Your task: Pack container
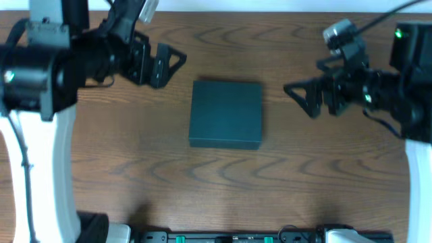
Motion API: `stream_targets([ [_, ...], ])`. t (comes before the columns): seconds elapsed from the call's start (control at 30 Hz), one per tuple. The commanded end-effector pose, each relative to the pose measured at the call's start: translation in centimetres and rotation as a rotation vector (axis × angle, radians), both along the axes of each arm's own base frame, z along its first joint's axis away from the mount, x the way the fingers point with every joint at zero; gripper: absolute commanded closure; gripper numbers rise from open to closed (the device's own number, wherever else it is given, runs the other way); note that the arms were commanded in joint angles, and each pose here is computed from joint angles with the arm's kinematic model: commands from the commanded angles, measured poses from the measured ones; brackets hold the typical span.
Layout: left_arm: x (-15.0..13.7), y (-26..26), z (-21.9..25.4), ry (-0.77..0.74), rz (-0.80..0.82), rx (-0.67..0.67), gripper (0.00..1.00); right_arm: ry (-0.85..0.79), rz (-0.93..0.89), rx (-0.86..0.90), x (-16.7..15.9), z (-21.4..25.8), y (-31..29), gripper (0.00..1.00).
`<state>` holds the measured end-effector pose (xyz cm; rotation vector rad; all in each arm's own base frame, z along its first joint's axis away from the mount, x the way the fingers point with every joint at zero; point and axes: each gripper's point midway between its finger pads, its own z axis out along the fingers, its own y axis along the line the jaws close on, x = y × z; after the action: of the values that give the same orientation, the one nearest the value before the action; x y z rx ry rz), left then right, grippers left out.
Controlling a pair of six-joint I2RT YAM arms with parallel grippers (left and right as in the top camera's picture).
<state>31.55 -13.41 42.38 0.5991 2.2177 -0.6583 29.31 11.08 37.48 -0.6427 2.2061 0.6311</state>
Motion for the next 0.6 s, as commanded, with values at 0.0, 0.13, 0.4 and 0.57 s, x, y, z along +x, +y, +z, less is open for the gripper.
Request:
stream_targets([
  [0.0,-4.4,0.8,3.0,-0.088,0.015,-0.006,0.04,-0.081,0.002,-0.093,-3.0,1.1,-1.1,0.01],
  [0.13,-9.5,1.3,4.1,-0.117,0.014,0.008,0.04,-0.091,0.001,-0.112,-8.0,1.9,-1.4,0.01],
  [0.4,-17.4,3.6,0.6,-0.008,0.084,0.066,0.04,-0.233,0.027,-0.134,-19.5,-0.5,-1.7,0.01],
  [0.57,-20.2,5.4,-3.6,-0.037,0.144,0.115,0.04,-0.266,0.012,-0.12,-23.2,-4.6,-1.9,0.01],
])
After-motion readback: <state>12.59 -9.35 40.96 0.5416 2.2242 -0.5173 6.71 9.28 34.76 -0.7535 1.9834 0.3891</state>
